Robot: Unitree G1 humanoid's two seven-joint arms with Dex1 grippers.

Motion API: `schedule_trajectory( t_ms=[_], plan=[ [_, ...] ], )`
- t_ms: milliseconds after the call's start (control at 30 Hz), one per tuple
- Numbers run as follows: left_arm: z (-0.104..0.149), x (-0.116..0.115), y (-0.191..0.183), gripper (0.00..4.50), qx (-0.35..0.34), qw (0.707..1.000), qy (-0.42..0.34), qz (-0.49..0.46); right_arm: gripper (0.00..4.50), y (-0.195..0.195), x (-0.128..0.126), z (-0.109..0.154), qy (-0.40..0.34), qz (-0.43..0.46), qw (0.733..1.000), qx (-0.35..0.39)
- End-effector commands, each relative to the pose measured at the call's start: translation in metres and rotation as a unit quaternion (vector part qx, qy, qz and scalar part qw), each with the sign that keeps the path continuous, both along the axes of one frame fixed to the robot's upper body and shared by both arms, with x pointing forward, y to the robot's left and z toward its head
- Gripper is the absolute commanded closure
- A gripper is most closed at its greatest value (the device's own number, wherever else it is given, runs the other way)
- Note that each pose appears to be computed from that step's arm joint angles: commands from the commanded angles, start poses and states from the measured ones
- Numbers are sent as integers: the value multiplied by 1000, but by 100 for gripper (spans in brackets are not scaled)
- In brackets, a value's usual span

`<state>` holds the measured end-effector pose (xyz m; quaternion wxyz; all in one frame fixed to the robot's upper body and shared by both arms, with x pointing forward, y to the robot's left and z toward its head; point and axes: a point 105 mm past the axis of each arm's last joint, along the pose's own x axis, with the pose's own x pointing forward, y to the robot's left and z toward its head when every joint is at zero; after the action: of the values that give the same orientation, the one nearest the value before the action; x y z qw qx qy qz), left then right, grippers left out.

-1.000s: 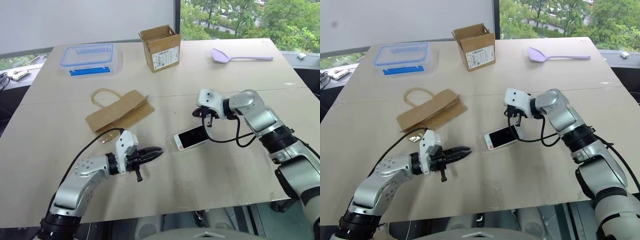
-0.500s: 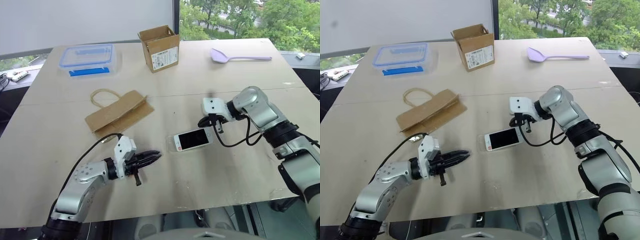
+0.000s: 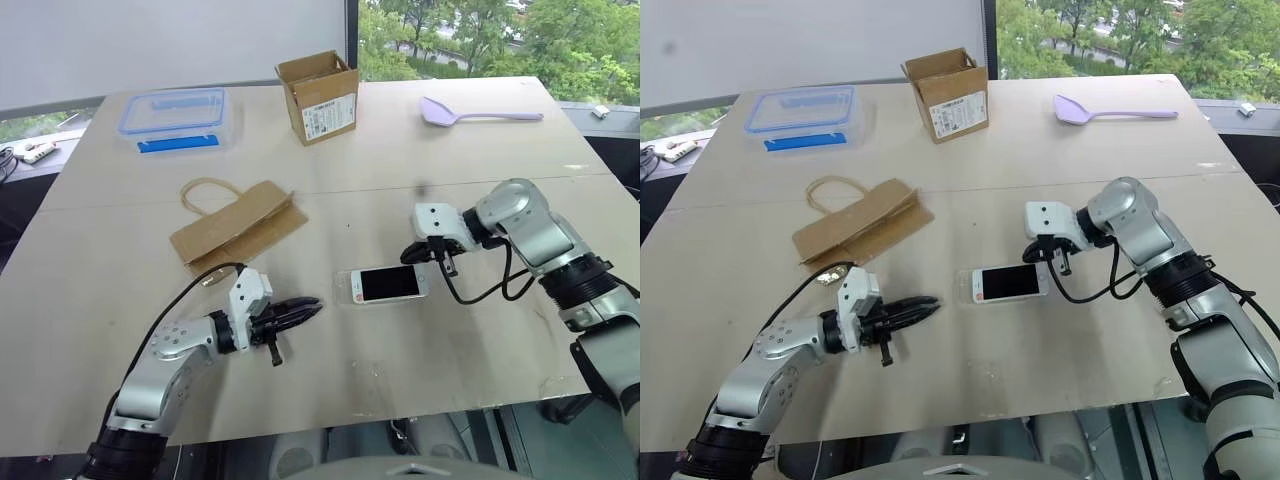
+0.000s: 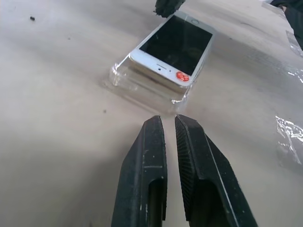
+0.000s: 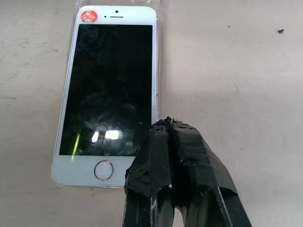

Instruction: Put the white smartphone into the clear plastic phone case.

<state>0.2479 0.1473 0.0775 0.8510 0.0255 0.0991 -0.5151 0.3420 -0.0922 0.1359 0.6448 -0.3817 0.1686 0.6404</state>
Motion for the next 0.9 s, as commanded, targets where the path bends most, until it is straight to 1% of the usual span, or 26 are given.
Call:
schedule_trajectory(
  t_ms=[33, 133, 233, 433, 600, 733, 833, 900],
  plan=[
    [11, 0, -7, 407, -3, 1000, -19, -11, 450, 7, 3, 35, -35, -5, 998, 56],
    [13, 1, -8, 407, -3, 1000, -20, -11, 450, 15, -5, 43, -30, 4, 996, 80],
    [15, 2, -10, 407, -3, 1000, -22, -10, 450, 26, -16, 40, -20, 11, 995, 97],
    [19, 1, -14, 407, -4, 1000, -23, -10, 450, 45, -36, 10, 15, 4, 993, 113],
    [21, 0, -15, 407, -3, 1000, -21, -11, 450, 49, -41, -17, 28, -7, 996, 86],
    [23, 1, -16, 407, -2, 1000, -22, -11, 450, 45, -42, -40, 42, -11, 998, 36],
    [23, 2, -15, 407, -1, 1000, -23, -10, 450, 42, -40, -48, 39, -19, 999, 17],
    [23, 2, -15, 407, 2, 1000, -23, -9, 450, 42, -41, -47, 34, -17, 999, 18]
  ],
)
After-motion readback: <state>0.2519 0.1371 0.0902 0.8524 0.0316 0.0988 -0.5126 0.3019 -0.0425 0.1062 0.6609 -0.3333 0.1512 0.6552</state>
